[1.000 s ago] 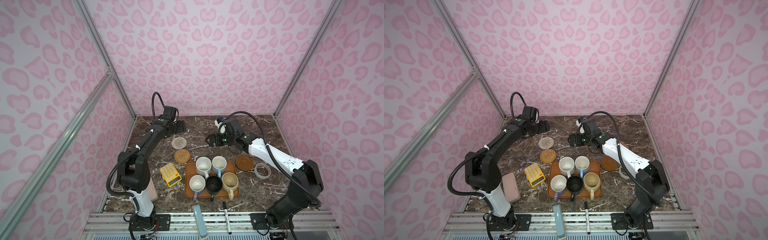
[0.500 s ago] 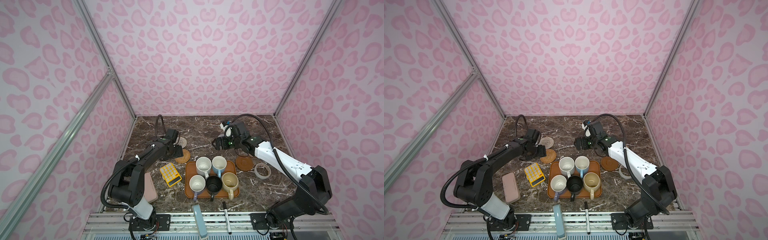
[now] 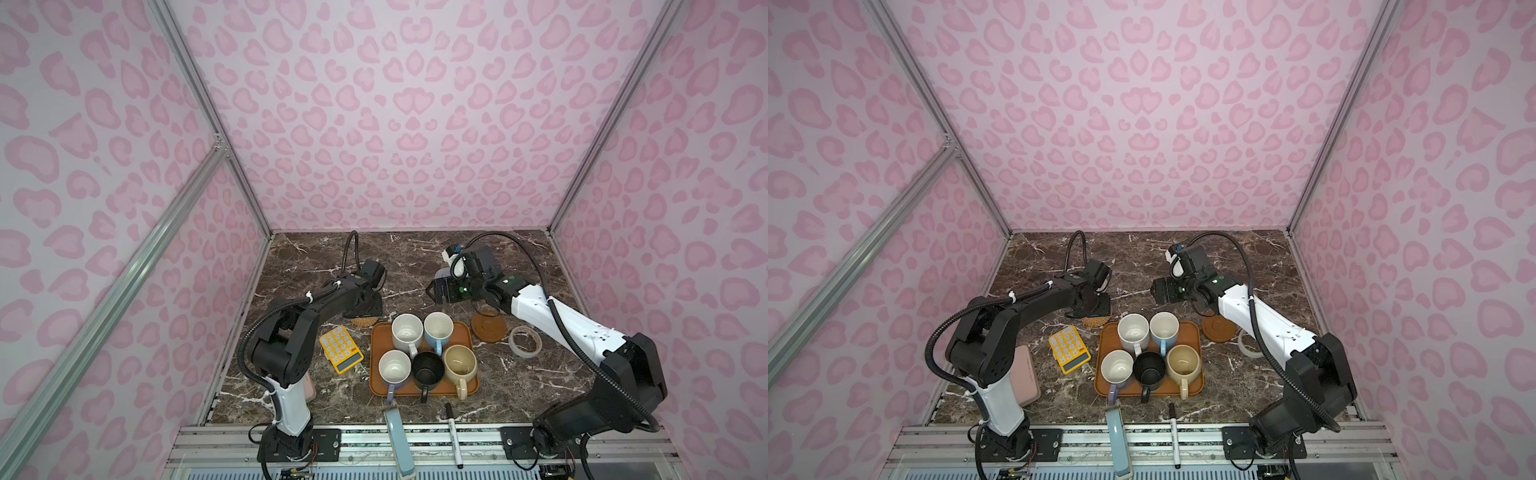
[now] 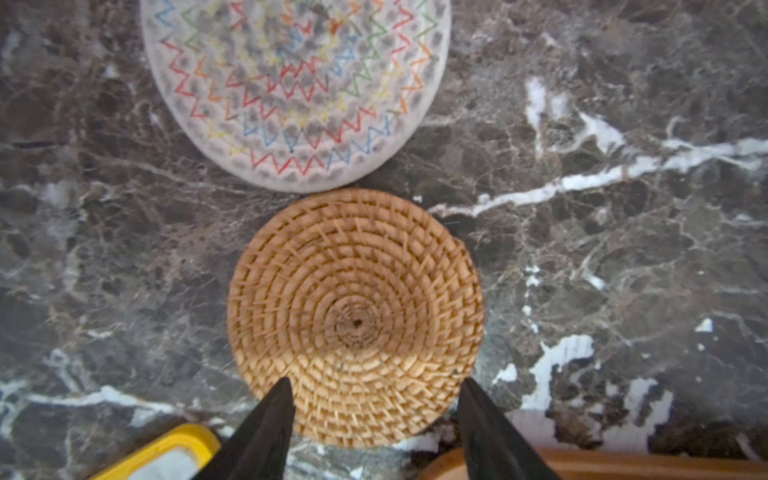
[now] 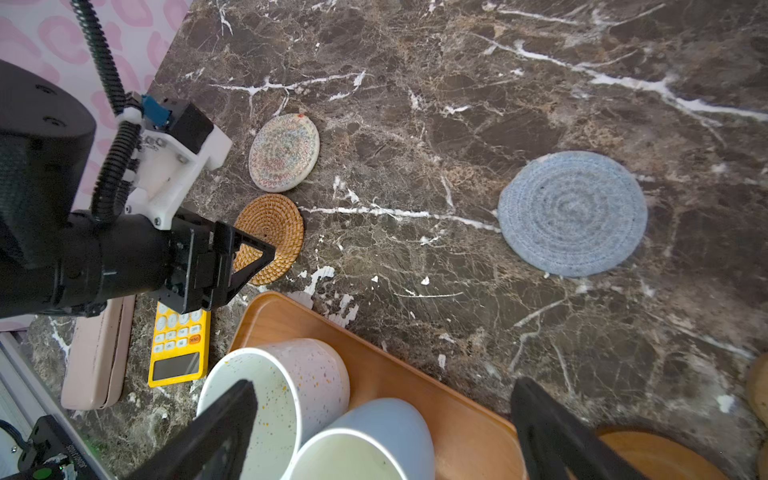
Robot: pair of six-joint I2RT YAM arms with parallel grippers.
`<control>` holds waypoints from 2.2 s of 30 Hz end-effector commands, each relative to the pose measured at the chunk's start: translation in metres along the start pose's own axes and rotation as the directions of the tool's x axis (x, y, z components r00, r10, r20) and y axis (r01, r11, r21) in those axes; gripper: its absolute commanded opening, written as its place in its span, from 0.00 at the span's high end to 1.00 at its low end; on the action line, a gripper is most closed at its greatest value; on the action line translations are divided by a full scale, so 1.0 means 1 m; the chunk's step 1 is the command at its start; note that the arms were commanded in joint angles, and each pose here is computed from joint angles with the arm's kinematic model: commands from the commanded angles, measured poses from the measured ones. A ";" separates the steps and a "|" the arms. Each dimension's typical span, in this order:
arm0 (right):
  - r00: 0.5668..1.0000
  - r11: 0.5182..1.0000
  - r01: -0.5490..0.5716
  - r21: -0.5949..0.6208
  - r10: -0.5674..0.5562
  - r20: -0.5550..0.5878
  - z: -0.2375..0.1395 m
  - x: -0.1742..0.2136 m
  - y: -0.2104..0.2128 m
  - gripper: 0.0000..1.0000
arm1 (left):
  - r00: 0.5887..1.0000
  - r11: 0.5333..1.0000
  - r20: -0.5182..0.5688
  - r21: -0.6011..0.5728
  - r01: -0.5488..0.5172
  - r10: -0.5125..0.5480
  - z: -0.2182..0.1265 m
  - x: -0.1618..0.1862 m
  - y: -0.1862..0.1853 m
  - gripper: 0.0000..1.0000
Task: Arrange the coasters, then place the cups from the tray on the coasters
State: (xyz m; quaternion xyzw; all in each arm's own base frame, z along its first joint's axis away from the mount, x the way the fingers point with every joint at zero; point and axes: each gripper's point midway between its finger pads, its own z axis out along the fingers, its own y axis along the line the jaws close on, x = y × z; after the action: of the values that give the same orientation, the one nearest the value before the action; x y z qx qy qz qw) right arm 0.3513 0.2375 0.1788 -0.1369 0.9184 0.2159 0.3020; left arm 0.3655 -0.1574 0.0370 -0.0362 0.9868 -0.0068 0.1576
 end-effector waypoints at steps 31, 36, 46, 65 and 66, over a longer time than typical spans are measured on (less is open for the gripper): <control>0.999 0.999 -0.037 0.004 0.037 0.002 0.002 0.000 -0.005 0.05 | 1.000 0.985 -0.015 0.174 -0.012 0.015 0.027 -0.017 -0.093 0.45; 0.999 0.999 -0.043 0.005 0.043 -0.006 0.005 0.002 -0.006 0.05 | 1.000 0.987 -0.016 0.160 -0.018 0.021 0.037 -0.027 -0.099 0.45; 0.999 0.999 -0.039 0.019 0.039 -0.020 0.009 0.006 -0.010 0.05 | 1.000 0.986 0.011 0.166 -0.012 0.010 0.044 -0.053 -0.113 0.45; 0.998 0.999 -0.048 0.021 0.049 -0.030 0.016 0.007 -0.012 0.05 | 0.999 0.990 0.043 0.139 0.013 -0.019 0.039 -0.078 -0.104 0.44; 0.998 0.999 -0.049 0.021 0.050 -0.032 0.016 0.008 -0.013 0.05 | 0.999 0.991 0.042 0.131 0.011 -0.017 0.040 -0.078 -0.103 0.44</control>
State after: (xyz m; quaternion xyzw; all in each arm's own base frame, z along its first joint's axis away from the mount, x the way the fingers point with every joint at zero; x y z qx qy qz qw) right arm 0.3562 0.2317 0.1604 -0.1131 0.9291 0.2106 0.2820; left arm 0.4676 -0.2658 0.0316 -0.0297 0.9741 -0.0989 0.2013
